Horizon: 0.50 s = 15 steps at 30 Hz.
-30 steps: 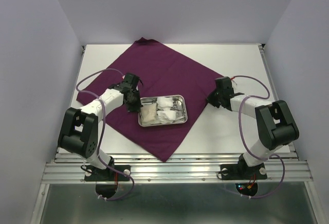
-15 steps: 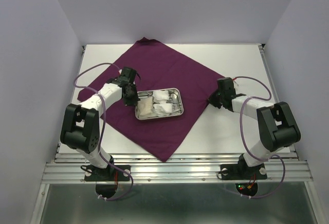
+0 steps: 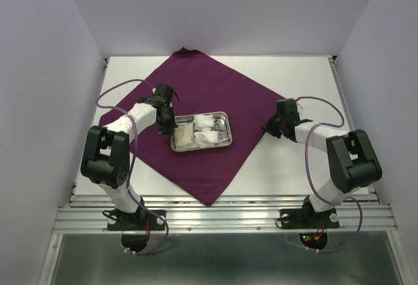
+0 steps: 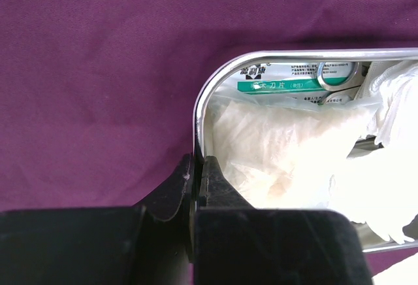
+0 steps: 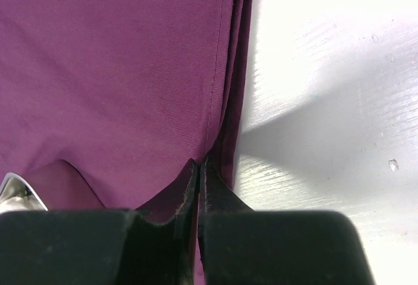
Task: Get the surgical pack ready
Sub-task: Move the container to the center of the board.
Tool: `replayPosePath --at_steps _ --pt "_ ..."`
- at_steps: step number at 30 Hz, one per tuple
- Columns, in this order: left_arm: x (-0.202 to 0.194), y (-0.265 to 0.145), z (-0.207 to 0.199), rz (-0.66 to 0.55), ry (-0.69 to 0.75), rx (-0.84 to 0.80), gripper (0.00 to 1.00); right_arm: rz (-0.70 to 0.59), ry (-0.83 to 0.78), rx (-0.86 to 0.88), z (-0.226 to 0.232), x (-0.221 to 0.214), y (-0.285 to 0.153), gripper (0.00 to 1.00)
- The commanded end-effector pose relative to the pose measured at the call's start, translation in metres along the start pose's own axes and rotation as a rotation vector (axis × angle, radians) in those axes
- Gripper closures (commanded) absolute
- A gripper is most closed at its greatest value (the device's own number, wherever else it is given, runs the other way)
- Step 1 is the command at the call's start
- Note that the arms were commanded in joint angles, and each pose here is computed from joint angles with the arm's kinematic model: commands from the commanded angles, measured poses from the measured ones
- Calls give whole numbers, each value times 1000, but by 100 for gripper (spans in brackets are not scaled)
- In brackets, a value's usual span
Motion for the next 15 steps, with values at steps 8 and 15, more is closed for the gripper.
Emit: replayPosePath --at_steps 8,15 --pt "24 -6 4 -98 -4 17 87 -26 -67 52 10 15 -14 76" --pt "30 -17 3 -121 -13 26 61 -84 -186 68 16 35 -52 33"
Point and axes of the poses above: each gripper's point midway between its finger pads, its own y axis out along the fingers, its own z axis along the line the jaws close on, x = y × z, the point moved 2 cm from there along -y, back along the fingers, and after that the axes turned 11 degrees about -y, right-handed, at the moved point
